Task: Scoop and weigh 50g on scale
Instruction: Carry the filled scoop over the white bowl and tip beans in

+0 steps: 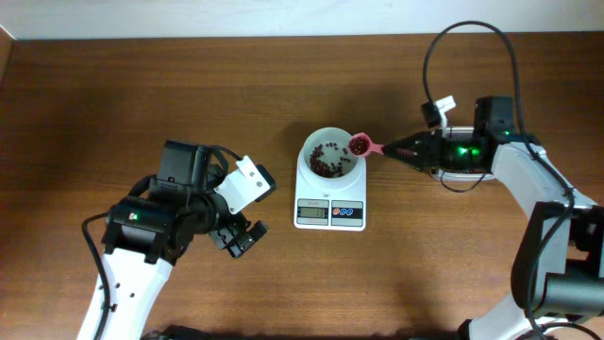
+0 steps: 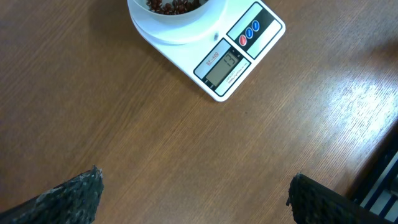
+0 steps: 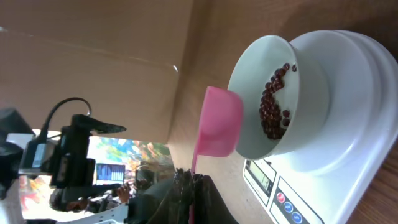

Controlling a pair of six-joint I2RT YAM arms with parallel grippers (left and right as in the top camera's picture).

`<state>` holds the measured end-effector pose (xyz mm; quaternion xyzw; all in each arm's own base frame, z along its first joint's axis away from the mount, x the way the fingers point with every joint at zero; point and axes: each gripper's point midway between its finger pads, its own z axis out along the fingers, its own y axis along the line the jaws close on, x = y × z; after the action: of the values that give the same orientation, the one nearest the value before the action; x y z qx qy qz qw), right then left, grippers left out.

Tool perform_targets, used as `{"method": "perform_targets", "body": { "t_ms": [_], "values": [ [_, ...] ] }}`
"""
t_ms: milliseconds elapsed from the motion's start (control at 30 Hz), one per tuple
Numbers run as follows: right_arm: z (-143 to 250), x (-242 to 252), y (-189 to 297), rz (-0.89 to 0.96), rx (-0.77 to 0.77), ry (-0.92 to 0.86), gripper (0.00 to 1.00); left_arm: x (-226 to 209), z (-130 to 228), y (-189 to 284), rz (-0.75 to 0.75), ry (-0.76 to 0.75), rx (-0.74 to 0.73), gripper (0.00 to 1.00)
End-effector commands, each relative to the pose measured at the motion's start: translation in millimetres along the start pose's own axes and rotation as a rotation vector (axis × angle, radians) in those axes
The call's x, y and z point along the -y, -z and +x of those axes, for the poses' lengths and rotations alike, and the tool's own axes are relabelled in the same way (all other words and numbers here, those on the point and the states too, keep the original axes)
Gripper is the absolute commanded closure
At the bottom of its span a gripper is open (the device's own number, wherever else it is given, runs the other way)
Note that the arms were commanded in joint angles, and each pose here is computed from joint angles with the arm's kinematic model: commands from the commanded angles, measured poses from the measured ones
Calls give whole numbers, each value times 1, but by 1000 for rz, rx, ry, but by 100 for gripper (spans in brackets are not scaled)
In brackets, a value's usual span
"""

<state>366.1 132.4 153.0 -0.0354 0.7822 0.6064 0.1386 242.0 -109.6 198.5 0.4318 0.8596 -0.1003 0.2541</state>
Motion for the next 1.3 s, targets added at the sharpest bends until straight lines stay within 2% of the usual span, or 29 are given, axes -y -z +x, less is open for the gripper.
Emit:
{"method": "perform_targets", "body": {
  "t_ms": [0,67,167,267,433,567,800,1000,1133,1267],
  "values": [
    [1,7,-16,49,-23,-31,96,-1,-8,8,-10,-22,34,1],
    [-2,17,-27,129,-27,41,96,-1,-8,8,-9,-22,33,1],
    [-5,20,-42,180,-48,269,96,-1,-8,8,-9,-22,33,1],
    [-10,32,-50,335,-60,385,96,-1,-8,8,-9,-22,33,1],
    [-15,5,-52,416,-55,592,96,-1,-8,8,-9,-22,33,1],
    [-14,-12,-54,469,-46,655,96,-1,-8,8,-10,-22,34,1],
    [-12,-14,-54,671,-61,760,96,-1,-8,8,-9,-22,33,1],
    [-2,-27,-55,823,-109,919,96,-1,-8,8,-9,-22,33,1],
    [5,-28,-56,837,-139,936,96,-1,-8,8,-9,-22,33,1],
    [4,-53,-48,824,-92,975,96,-1,-8,8,-9,-22,33,1]
  ]
}}
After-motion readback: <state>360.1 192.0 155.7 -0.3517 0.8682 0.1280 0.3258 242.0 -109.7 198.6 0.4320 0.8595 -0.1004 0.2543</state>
